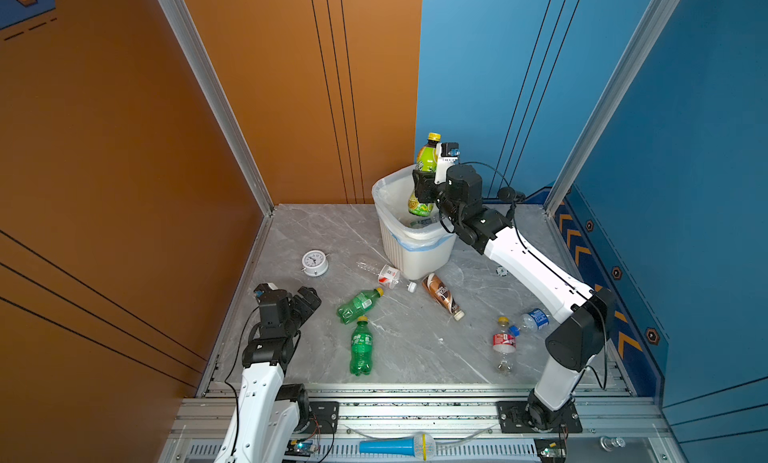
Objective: Put the plastic bottles in the bin
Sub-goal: 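Open the right gripper over the bin and withdraw the right arm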
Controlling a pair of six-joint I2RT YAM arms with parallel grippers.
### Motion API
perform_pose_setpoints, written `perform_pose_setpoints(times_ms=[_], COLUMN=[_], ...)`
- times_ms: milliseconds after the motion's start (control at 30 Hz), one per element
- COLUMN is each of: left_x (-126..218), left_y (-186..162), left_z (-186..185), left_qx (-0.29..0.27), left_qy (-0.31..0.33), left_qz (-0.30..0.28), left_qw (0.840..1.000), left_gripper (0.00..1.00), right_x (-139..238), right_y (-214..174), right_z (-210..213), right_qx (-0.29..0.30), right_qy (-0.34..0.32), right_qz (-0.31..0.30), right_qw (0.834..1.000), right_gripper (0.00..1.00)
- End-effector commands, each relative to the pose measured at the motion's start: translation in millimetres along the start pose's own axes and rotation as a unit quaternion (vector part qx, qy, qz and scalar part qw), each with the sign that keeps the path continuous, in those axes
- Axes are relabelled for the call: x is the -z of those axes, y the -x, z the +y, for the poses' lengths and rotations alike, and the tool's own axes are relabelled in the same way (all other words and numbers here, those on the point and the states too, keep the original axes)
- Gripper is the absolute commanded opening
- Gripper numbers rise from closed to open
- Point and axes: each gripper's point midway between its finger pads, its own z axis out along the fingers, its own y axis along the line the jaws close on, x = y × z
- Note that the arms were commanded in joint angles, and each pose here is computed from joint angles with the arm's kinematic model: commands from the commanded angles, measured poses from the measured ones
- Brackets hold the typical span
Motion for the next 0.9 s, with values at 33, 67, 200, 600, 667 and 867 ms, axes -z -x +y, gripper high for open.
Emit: perform_pose_setpoints(times_ms=[33,67,200,600,667,867], left_x=[4.9,4.7,3.4,0.0,1.2,10.3], left_y=[5.0,5.6,7.2,3.2,0.2,-27.7], left_z=[-5.8,-6.1,-8.7,-21.6,-25.4,-28.5], left_qx=[0.001,0.001,0.003,0.006,0.003,-0.021], left_qy=[-0.005,-0.005,-0.008,-0.029,-0.035,-0.024], left_qz=[0.000,0.000,-0.001,0.023,0.032,0.094], left_qw=[1.000,1.000,1.000,0.999,0.999,0.995], left_gripper=[0.98,0.98,0.98,0.98,0.98,0.98], right_x=[-4.0,-2.3,15.5,124.4,136.4,147.4], right_y=[6.0,6.4,22.0,9.7,-18.7,-93.6], right_z=[-2.1,-3.5,-8.7,-61.5,-78.9,-124.6], right_qx=[-0.021,-0.019,-0.019,-0.032,-0.049,-0.081], right_qy=[0.003,-0.001,-0.006,-0.053,-0.071,-0.124], right_qz=[0.008,0.010,-0.005,-0.045,-0.029,0.061], right_qw=[1.000,1.000,1.000,0.997,0.996,0.987], right_gripper=[0.81,0.91,1.00,1.00,1.00,1.00])
